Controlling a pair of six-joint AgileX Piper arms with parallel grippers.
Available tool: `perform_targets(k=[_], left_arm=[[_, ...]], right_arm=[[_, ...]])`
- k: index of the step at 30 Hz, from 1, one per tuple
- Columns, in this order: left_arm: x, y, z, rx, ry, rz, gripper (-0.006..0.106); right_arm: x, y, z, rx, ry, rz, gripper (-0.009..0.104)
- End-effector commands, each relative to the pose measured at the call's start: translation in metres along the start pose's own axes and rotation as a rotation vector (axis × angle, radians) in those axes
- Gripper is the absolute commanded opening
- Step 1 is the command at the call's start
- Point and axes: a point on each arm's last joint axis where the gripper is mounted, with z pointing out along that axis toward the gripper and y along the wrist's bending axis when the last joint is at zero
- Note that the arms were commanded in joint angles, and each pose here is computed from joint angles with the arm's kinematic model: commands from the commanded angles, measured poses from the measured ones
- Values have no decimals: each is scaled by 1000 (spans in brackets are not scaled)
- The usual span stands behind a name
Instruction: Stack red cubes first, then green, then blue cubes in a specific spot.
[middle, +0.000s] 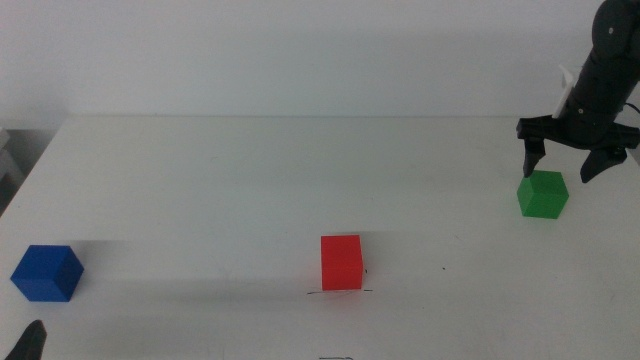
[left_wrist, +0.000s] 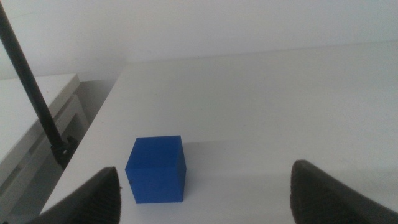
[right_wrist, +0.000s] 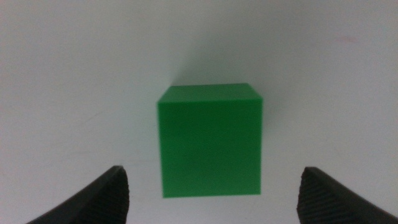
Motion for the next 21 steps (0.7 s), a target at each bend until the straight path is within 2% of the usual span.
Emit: perform_targets(k=[1,17,21], left_arm=[[-10,0,-2,-1,-106,-13,93],[-10,0,-2,-1,-106,-13,93],[-10,0,-2,-1,-106,-13,93]], right_arm=[[3,-7,-32,0,-23,11,71],[-3,-5,1,-14,12,3,71],[-6,-4,5,-16,-1,0,68]])
